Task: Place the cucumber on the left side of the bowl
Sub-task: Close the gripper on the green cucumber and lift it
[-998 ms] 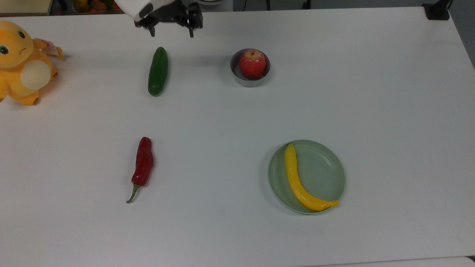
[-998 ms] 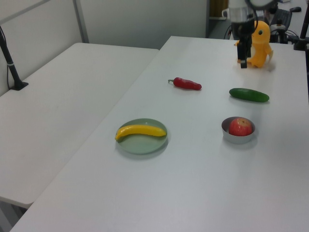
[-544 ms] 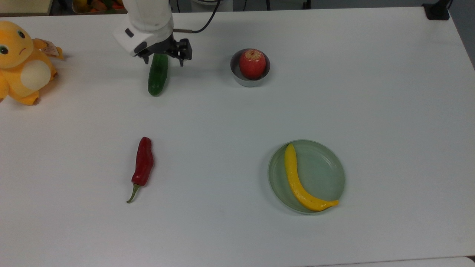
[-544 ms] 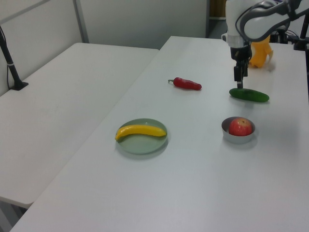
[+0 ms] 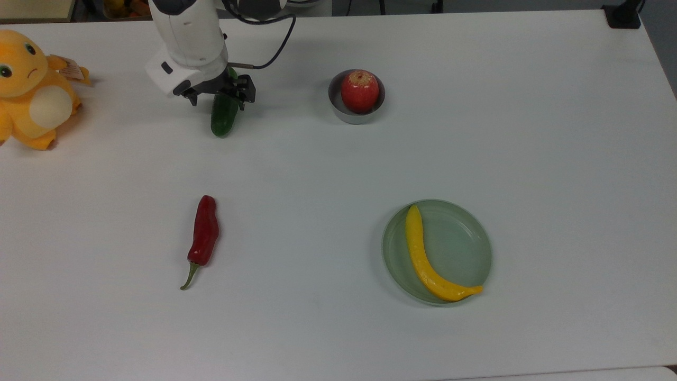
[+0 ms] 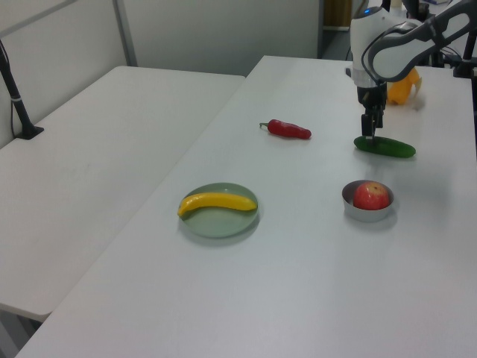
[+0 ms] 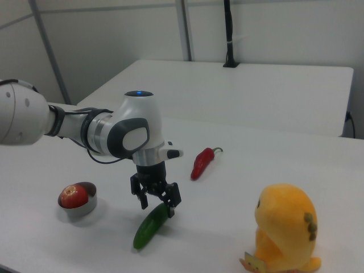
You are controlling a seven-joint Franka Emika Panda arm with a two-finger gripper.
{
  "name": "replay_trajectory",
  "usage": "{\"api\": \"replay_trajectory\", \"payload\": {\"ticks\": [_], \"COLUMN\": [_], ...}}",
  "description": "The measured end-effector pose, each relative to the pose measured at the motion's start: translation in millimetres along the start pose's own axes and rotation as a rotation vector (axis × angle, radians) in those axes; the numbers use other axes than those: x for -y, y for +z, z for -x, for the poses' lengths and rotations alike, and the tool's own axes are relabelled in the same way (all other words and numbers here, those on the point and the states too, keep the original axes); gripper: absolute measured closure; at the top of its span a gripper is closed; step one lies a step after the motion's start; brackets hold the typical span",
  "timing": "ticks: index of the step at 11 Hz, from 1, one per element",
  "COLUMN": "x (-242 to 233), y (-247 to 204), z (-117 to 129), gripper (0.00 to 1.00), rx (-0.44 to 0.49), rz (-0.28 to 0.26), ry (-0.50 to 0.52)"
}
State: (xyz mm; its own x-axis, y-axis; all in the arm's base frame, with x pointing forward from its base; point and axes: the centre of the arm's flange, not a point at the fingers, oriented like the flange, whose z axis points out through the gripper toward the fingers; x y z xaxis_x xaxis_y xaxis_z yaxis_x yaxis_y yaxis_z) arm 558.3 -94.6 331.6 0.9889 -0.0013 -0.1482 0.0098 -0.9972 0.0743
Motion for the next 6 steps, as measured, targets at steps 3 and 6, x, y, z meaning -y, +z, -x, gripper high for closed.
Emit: {"api": "replay_trajectory", "payload": {"ticks": [3, 6], "x": [1, 2], "y": [14, 19], "z": [-2, -1], "gripper": [0.00, 0.05], "rx": [0.025, 0.035], "rz": [0.001, 0.000], "ry": [-0.003, -0.004]}}
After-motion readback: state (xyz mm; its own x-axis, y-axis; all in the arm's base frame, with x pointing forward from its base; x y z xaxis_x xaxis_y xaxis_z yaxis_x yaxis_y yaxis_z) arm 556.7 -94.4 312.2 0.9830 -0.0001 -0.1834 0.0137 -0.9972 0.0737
